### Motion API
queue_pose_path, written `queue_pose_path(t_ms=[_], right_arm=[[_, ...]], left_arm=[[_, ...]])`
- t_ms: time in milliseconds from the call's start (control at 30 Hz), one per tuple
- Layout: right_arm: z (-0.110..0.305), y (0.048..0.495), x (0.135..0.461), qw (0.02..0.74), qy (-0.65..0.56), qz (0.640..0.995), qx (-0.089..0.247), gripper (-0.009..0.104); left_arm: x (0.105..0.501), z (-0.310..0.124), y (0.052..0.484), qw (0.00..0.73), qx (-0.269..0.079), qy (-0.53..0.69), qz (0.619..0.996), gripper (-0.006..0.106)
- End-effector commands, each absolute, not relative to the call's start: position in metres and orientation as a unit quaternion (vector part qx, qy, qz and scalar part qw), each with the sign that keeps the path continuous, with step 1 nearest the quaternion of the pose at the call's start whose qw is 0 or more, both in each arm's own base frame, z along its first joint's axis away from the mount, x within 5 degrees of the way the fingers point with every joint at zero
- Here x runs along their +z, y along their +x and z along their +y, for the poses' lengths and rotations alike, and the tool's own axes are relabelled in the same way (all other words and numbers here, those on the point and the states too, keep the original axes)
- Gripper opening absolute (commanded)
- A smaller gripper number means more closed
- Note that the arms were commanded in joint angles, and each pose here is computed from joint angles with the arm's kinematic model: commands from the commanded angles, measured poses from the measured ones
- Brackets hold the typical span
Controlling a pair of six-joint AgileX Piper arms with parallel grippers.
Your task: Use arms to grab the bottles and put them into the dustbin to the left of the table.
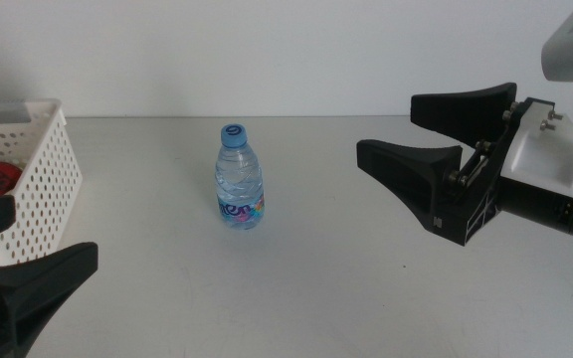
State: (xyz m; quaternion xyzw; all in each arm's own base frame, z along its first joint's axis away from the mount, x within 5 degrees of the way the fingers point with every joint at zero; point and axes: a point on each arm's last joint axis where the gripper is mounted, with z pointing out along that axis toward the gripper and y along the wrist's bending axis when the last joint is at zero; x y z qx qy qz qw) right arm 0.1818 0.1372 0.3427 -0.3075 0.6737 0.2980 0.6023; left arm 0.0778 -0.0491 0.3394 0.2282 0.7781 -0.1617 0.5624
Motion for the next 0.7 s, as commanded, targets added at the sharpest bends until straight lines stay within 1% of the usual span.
queue_pose_path(t_ms=[0, 67, 100, 200, 233, 333, 500, 667], right_arm=[[0.129, 0.178, 0.352, 0.631, -0.270, 0.662, 0.301, 0.064], [0.125, 0.178, 0.349, 0.633, -0.235, 0.671, 0.305, 0.064], [0.122, 0.178, 0.349, 0.637, -0.218, 0.675, 0.301, 0.064], [0.114, 0.176, 0.352, 0.650, -0.191, 0.684, 0.272, 0.064], [0.111, 0.175, 0.353, 0.654, -0.191, 0.687, 0.252, 0.064], [0.104, 0.171, 0.354, 0.654, -0.181, 0.701, 0.218, 0.064], [0.097, 0.164, 0.350, 0.633, -0.190, 0.729, 0.179, 0.064], [0.095, 0.157, 0.349, 0.616, -0.206, 0.740, 0.175, 0.064]], left_arm=[[0.354, -0.050, 0.079, 0.596, -0.180, 0.214, 0.753, 0.094], [0.354, -0.050, 0.079, 0.596, -0.180, 0.214, 0.753, 0.094], [0.354, -0.050, 0.079, 0.596, -0.180, 0.214, 0.753, 0.094], [0.354, -0.050, 0.079, 0.596, -0.180, 0.214, 0.753, 0.094], [0.354, -0.050, 0.079, 0.596, -0.180, 0.214, 0.753, 0.094], [0.354, -0.050, 0.079, 0.596, -0.180, 0.214, 0.753, 0.094], [0.354, -0.050, 0.079, 0.596, -0.180, 0.214, 0.753, 0.094], [0.354, -0.050, 0.079, 0.596, -0.180, 0.214, 0.753, 0.094]])
